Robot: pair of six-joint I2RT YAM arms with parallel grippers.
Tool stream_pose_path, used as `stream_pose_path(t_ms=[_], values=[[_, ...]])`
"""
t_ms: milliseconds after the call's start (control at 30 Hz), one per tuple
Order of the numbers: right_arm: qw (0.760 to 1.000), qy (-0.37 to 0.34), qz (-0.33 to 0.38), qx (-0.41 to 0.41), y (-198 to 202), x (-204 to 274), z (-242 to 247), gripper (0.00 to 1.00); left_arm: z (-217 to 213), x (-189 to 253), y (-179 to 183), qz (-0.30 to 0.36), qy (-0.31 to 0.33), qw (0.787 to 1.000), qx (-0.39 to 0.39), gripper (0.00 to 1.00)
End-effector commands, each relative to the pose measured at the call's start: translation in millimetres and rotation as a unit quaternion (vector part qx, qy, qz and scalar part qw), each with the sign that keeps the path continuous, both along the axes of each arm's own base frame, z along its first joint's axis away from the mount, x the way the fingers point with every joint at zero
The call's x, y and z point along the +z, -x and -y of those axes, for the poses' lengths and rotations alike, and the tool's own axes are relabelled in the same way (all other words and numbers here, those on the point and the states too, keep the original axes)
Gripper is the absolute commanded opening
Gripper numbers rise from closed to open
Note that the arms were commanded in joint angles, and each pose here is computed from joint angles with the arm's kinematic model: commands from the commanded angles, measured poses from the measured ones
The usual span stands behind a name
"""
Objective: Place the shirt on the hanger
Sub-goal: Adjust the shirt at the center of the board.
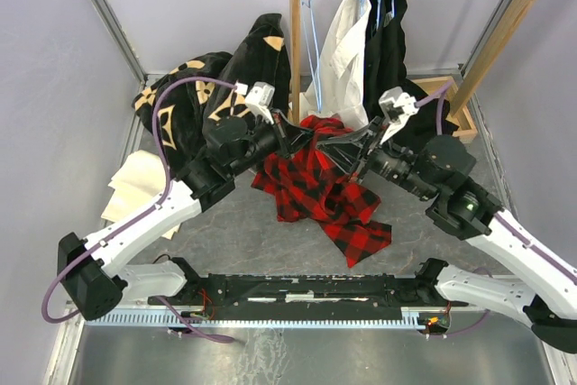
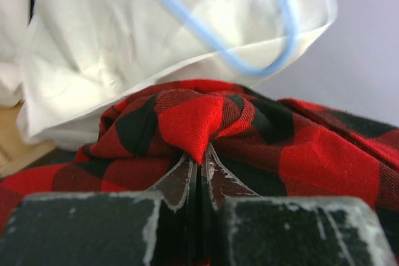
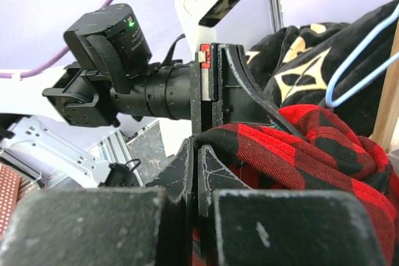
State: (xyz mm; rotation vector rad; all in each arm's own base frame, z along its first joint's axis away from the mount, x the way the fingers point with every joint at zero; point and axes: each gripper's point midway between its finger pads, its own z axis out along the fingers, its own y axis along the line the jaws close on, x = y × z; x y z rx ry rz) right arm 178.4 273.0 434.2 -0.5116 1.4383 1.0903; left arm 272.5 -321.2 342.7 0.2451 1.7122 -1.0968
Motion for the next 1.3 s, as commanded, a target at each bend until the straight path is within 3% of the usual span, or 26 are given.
stream_pose_path(t_ms=[0,100,233,433,567,633,767,933,1267], values=[[0.993,-0.083,0.04,0.079,33,32,-18,0.0,-53,-105,-18,-0.082,-0.109,0.987,0.085,0.1],[0.996,-0.045,0.009,0.073,31,-16,-45,0.0,-90,-146,-8,-0.124,-0.12,0.976,0.131,0.25],[0.998,0.019,-0.009,0.064,34,-73,-88,0.0,-140,-163,4,-0.154,-0.127,0.958,0.207,0.47],[0.995,0.08,-0.041,0.043,20,-138,-150,0.02,-227,-147,21,-0.164,-0.161,0.898,0.375,0.71],[0.994,0.093,-0.051,0.039,8,-158,-183,0.07,-258,-117,32,-0.135,-0.165,0.88,0.424,0.82],[0.992,0.107,-0.053,0.045,5,-167,-200,0.16,-267,-107,36,-0.123,-0.169,0.875,0.437,0.84],[0.98,0.161,-0.035,0.111,21,-174,-215,0.51,-274,-103,43,-0.117,-0.172,0.874,0.44,0.87],[0.971,0.194,0.006,0.138,38,-156,-178,0.75,-261,-113,47,-0.118,-0.157,0.893,0.405,0.87],[0.946,0.32,0.032,0.044,21,-172,-94,0.83,-233,-126,44,-0.13,-0.144,0.918,0.346,0.86]])
